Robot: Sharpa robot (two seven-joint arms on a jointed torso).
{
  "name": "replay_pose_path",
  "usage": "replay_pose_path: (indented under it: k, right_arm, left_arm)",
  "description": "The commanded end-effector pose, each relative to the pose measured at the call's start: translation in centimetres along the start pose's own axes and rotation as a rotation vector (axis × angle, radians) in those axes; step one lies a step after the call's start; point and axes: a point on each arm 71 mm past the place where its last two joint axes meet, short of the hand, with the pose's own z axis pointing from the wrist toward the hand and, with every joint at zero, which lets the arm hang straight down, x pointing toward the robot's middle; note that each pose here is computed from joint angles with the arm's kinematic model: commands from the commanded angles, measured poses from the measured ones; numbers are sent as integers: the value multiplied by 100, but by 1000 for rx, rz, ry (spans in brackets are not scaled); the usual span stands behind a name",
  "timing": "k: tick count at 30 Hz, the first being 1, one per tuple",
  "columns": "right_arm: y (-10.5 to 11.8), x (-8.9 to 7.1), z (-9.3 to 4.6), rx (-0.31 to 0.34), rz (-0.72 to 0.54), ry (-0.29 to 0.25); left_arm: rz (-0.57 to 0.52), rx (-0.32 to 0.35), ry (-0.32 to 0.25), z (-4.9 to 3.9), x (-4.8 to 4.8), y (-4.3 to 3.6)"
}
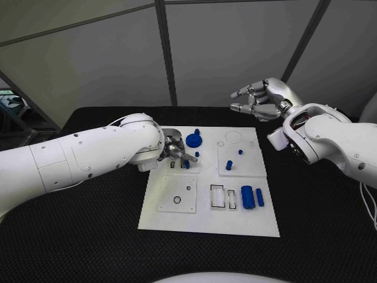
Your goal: Assemble the parts on the task board
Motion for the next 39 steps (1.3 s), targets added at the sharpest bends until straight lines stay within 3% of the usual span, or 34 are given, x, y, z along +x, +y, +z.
replay_pose_path:
  k: [1, 39]
  right_arm:
    - [12, 5, 10, -1, 1, 9]
    - [-39, 22, 52, 21, 1, 27]
  left_arm:
    - [11, -4, 4, -3, 2, -17]
    - [-57, 17, 30, -56, 37, -7]
